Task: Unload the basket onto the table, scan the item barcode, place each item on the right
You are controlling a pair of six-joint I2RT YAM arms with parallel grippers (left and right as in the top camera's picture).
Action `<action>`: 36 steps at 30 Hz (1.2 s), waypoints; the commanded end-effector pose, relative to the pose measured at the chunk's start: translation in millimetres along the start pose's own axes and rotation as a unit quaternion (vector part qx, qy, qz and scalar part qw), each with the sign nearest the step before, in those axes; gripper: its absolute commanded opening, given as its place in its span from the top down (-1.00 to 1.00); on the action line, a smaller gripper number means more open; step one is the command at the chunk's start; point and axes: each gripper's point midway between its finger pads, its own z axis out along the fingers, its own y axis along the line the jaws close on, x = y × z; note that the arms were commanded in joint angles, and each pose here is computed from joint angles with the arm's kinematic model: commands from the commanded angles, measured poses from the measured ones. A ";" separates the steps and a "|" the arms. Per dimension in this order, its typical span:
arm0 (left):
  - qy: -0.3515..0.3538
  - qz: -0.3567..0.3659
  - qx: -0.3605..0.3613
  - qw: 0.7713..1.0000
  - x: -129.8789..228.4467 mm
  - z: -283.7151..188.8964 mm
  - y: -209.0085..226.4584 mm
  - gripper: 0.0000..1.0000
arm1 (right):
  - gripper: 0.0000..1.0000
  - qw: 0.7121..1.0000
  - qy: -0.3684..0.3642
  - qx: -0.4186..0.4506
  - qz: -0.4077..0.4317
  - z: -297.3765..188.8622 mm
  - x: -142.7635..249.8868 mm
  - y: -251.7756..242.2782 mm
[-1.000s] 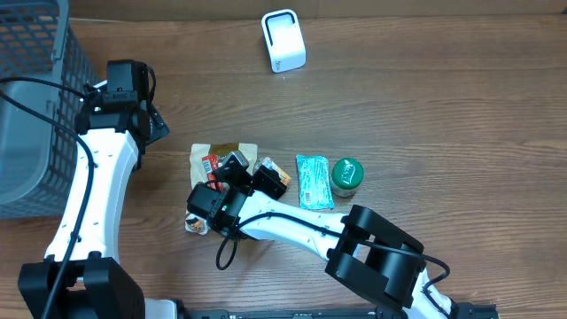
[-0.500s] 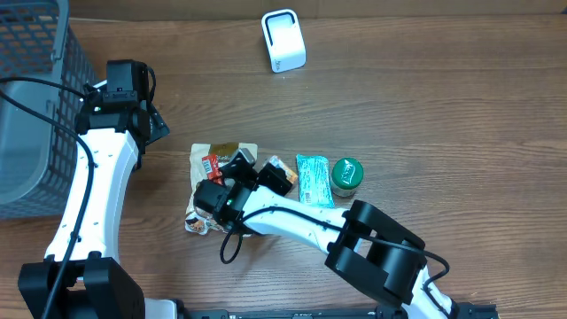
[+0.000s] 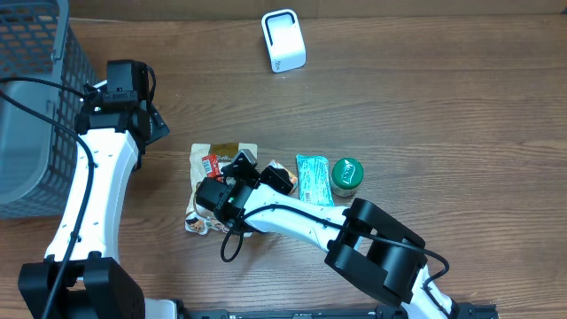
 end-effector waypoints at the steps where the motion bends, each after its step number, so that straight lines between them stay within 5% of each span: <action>1: -0.009 0.007 -0.002 1.000 -6.1 -2.5 -0.4 -1.00 | 0.26 1.000 0.006 -0.013 0.000 2.6 3.7 7.3; 15: -0.009 0.007 -0.002 1.000 -6.1 -2.5 -0.4 -0.99 | -0.25 0.994 -0.005 -0.094 0.049 -37.5 -27.3 -11.6; 19: -0.009 0.007 -0.002 1.000 -6.1 -2.5 -0.4 -1.00 | -0.65 0.984 0.010 -0.165 0.070 -45.2 -29.6 -16.3; 25: -0.009 0.007 -0.002 1.000 -6.1 -2.5 -0.4 -0.99 | -0.71 0.959 0.068 -0.270 0.052 -33.9 -11.5 -8.6; 36: -0.009 0.007 -0.002 1.000 -6.2 -2.5 -0.5 -1.00 | -0.71 0.932 0.125 -0.327 0.097 -2.0 9.7 -13.0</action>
